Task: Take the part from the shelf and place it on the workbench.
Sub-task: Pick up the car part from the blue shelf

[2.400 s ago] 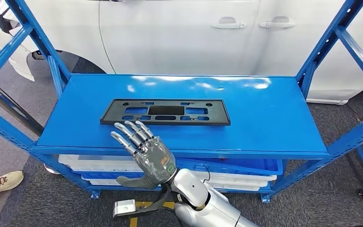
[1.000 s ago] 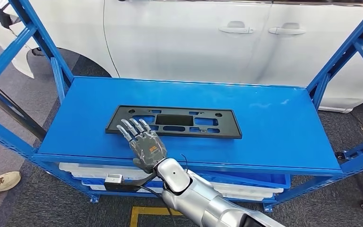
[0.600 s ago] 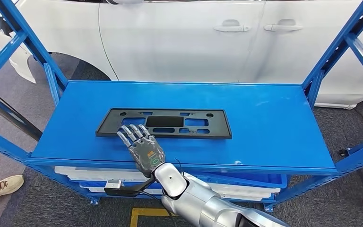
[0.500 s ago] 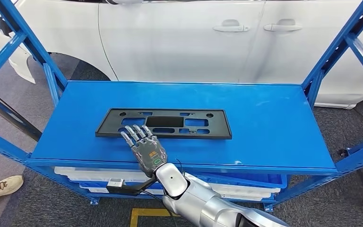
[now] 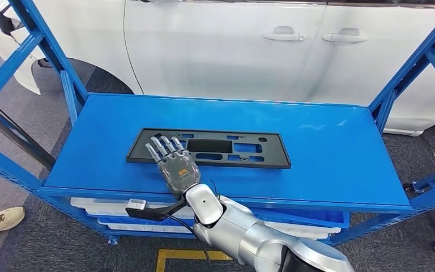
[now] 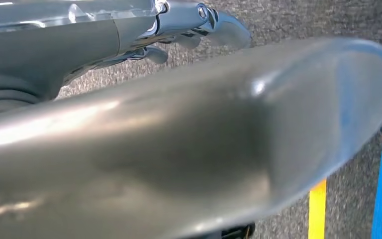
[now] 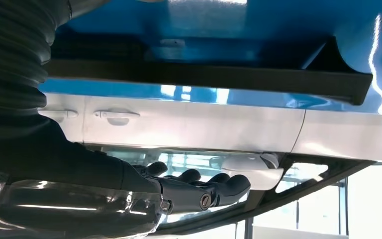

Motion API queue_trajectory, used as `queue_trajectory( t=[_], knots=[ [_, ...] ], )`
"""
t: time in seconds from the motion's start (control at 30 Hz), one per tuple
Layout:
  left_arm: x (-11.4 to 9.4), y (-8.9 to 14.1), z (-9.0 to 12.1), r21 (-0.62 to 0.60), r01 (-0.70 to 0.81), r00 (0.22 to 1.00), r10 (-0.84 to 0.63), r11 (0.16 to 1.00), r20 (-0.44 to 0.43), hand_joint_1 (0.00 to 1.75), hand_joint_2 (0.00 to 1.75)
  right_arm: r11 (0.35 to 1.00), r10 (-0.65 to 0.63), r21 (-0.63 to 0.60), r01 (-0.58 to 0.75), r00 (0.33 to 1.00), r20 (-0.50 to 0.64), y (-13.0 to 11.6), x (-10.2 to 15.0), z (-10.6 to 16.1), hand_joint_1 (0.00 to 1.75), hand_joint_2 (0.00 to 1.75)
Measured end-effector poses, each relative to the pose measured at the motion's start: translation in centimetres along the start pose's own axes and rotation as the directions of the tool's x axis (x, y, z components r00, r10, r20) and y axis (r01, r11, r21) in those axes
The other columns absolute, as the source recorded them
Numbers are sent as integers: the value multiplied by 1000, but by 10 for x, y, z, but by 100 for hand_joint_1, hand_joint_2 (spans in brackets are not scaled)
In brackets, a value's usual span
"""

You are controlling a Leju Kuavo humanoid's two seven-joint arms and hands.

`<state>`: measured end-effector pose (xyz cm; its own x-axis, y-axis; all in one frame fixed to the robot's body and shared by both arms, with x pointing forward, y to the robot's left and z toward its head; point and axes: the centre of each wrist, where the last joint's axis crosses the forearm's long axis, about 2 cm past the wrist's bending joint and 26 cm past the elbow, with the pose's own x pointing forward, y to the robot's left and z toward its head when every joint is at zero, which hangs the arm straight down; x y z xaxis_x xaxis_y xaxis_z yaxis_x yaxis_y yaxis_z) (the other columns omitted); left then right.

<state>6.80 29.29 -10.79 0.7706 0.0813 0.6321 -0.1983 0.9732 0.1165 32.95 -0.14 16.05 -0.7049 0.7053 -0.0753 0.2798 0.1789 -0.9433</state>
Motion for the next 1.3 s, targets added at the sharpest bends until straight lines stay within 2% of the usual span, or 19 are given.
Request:
queue_trajectory(
  t=[0.5, 0.73, 1.03, 1.3],
  knots=[
    [2, 4, -2, -13, 23, 1000, -23, 1000, 2, 0, 0, 999, 36, -12, -36, 999, -13, -3, -11, -5, 0, 175],
    [4, 6, -3, -20, 47, 999, -47, 999, 1, 0, 0, 994, 107, -16, -107, 994, -14, -2, -17, -5, 0, 175],
    [7, 8, -5, -25, 75, 997, -76, 997, -5, 0, 0, 988, 153, 9, -152, 982, -108, 0, -44, -3, 0, 175],
    [8, 9, -6, -26, 84, 996, -84, 996, -3, 0, 0, 990, 143, 24, -141, 977, -156, 0, -53, -2, 0, 175]
  ],
)
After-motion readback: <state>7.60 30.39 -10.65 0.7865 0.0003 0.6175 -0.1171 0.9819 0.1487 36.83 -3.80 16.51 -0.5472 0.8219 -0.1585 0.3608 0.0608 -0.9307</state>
